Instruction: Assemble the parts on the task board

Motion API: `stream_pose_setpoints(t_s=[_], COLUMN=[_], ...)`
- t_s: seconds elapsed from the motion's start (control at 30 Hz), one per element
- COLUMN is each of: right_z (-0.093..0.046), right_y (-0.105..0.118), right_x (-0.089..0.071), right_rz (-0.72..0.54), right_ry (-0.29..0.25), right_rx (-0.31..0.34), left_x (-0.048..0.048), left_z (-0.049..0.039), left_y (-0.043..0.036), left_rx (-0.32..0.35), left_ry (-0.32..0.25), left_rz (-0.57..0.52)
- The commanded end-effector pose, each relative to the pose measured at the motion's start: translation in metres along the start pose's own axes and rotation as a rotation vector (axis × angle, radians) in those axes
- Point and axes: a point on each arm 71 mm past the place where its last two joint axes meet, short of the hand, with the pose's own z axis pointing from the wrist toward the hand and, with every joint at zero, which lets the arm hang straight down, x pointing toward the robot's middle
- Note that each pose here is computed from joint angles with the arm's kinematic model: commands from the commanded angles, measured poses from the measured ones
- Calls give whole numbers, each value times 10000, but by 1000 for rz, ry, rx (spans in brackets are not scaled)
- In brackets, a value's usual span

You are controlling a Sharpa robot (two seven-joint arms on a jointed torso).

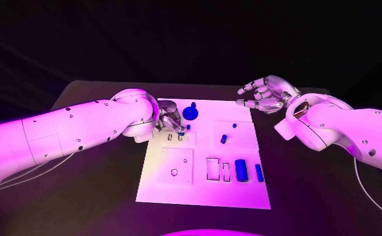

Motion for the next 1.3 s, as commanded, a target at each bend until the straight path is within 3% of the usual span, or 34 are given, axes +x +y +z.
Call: stream_pose_setpoints(t_s=[0.03, 1.3], right_z=[-1, 2], right_y=[2, -9], right_x=[14, 24], right_rz=[-2, -3], right_ry=[15, 18], right_rx=[-6, -6], left_x=[13, 109], left_z=[2, 50], left_y=[-11, 42], left_rx=[-17, -57], left_ry=[-7, 38], left_rz=[27, 81])
